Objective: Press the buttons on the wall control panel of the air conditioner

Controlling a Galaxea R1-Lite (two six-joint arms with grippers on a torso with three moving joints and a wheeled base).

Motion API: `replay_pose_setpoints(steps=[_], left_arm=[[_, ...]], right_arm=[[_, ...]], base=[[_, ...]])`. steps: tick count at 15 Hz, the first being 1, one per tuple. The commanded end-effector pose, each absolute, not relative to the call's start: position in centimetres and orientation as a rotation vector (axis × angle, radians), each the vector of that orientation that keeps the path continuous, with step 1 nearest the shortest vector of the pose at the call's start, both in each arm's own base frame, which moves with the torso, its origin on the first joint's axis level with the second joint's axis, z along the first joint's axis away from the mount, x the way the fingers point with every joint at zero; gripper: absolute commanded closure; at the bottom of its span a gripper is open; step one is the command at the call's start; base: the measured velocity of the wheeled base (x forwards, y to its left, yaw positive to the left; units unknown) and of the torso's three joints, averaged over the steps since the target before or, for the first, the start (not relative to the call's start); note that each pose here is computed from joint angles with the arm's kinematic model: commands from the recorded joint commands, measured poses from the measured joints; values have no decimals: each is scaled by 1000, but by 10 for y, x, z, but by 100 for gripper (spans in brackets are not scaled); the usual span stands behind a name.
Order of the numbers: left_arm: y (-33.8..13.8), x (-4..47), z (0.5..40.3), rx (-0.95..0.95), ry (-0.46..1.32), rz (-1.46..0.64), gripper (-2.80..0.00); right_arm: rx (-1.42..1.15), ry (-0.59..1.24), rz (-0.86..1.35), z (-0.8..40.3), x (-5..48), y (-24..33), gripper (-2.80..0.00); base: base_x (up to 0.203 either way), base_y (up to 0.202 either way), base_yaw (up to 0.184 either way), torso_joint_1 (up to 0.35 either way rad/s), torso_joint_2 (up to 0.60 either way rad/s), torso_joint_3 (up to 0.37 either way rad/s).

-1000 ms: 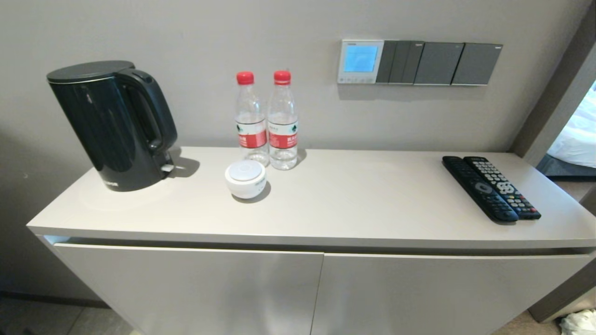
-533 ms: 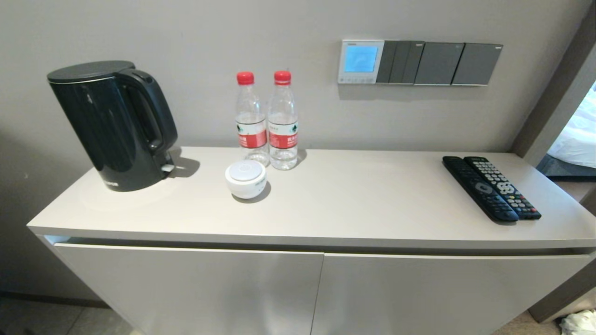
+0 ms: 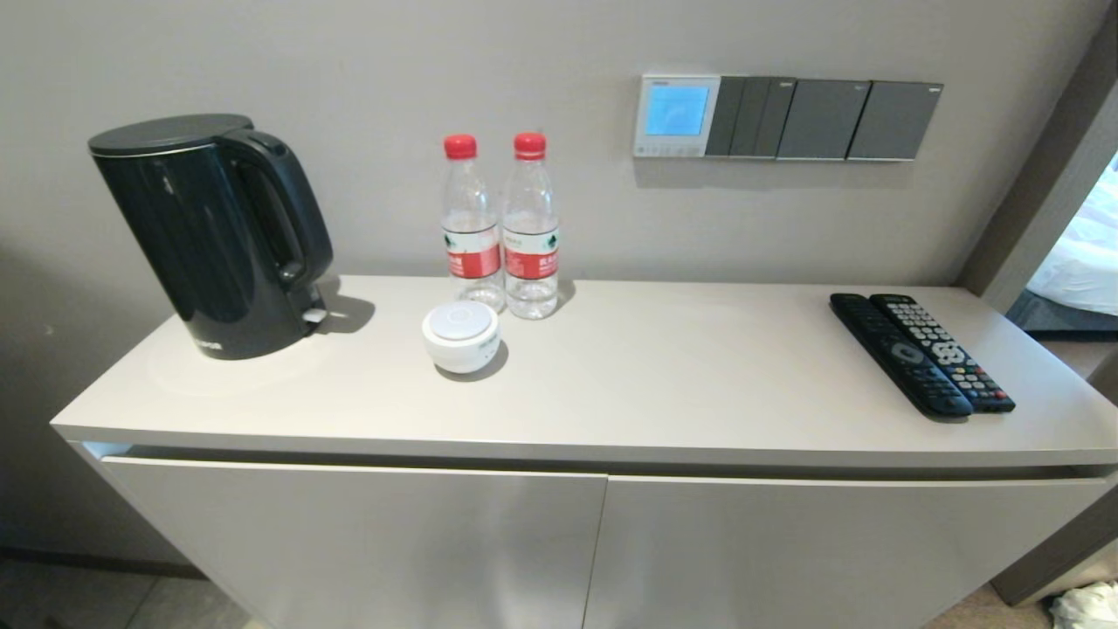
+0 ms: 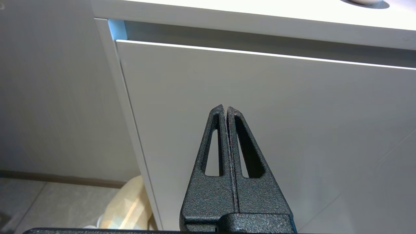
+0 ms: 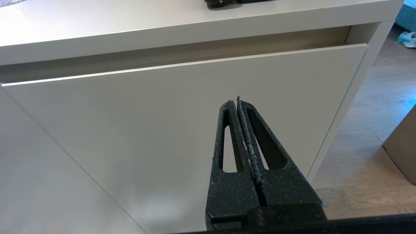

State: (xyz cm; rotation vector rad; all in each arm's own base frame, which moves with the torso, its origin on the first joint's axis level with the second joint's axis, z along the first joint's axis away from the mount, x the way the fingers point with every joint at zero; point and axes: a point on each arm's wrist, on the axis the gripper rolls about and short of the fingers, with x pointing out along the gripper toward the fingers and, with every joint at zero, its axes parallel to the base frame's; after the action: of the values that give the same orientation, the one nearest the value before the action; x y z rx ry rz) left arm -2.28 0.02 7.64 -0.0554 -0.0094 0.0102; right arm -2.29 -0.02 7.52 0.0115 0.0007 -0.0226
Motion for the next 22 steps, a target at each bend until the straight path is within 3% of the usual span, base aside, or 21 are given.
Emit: replay_pose_setpoints(steps=[1, 22], left_arm=[[0, -23, 76, -57, -10, 10, 0], [0, -23, 76, -56, -9, 10, 0]], right_arm=[[12, -5, -25, 75, -23, 0, 0], [14, -2, -23, 75, -23, 0, 0]], base=[[0, 0, 0, 0, 0, 0], [0, 0, 0, 0, 0, 0]])
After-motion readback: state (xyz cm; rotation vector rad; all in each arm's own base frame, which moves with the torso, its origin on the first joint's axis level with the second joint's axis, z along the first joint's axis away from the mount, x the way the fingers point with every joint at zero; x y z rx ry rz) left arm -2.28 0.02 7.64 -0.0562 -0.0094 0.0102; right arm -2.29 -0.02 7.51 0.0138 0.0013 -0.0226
